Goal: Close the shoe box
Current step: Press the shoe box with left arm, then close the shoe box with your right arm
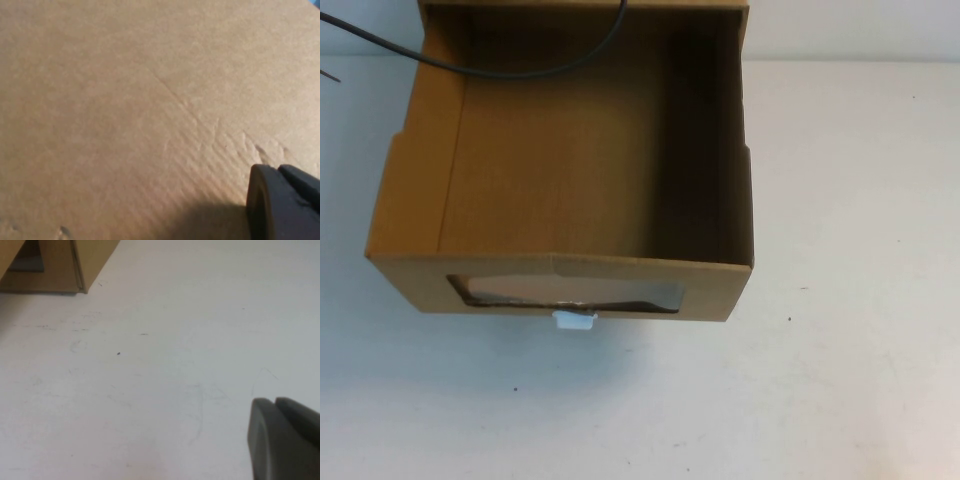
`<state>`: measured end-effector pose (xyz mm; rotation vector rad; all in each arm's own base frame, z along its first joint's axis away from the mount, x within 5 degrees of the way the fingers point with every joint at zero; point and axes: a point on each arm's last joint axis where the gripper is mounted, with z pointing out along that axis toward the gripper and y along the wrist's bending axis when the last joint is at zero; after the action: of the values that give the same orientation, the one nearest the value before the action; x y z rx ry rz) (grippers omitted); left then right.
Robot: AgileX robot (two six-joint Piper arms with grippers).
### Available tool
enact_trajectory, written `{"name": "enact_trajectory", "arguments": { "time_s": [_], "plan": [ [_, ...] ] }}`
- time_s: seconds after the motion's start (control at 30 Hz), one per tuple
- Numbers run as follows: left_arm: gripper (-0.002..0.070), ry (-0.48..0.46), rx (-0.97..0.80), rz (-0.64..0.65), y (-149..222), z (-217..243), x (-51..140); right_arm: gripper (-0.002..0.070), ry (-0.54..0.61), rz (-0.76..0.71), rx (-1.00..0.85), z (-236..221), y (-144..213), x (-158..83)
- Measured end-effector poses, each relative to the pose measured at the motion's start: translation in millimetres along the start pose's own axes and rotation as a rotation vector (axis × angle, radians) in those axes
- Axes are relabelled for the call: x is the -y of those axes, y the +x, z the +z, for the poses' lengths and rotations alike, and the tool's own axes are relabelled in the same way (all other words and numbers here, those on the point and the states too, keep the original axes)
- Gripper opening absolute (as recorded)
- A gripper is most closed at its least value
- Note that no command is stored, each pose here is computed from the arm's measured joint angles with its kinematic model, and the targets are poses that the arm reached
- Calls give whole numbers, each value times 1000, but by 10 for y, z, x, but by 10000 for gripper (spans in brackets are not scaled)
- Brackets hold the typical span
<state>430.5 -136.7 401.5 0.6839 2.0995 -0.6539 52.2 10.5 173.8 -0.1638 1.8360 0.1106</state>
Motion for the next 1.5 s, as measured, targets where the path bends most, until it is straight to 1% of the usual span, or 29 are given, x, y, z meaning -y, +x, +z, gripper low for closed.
{"name": "enact_trajectory", "arguments": {
  "time_s": [0.1,0.17,0.43,0.6,0.67,0.77,0.83,0.9,1.0,1.07,1.13,1.23,1.37,1.43,1.5],
  "plan": [
    [-5,1,1,-1,-1,0,1,-13,-3,11,6,0,-5,-3],
    [-5,1,1,-1,-1,0,1,-13,-15,55,30,0,-28,-13],
    [-5,1,1,-6,-1,0,1,-13,-89,476,217,-24,-208,-32],
    [-5,1,1,-5,-1,0,1,-13,-104,642,270,-36,-256,-12],
    [-5,1,1,-5,-1,0,1,-13,-129,678,243,-33,-240,-36],
    [-5,1,1,-7,-1,0,1,-12,-223,666,160,-92,-324,-140],
    [-5,1,1,-7,-1,0,1,-11,-288,637,92,-160,-489,-213],
    [-5,1,1,-7,-1,0,1,-11,-325,596,-4,-180,-633,-269],
    [-5,1,1,-7,-1,0,1,-11,-352,497,-202,-138,-854,-325],
    [-5,1,1,-7,-1,0,1,-11,-355,436,-352,-52,-979,-338],
    [-5,1,1,-7,-1,0,1,-11,-351,360,-466,58,-1121,-328],
    [-5,1,1,-7,-1,0,1,-11,-357,262,-559,239,-1342,-304],
    [-5,1,1,-7,-1,0,1,-11,-387,185,-610,491,-1595,-311],
    [-5,1,1,-9,-1,0,1,-11,-424,150,-620,597,-1683,-378],
    [-5,1,1,-10,-1,0,1,-11,-486,106,-614,656,-1782,-507]
  ]
}}
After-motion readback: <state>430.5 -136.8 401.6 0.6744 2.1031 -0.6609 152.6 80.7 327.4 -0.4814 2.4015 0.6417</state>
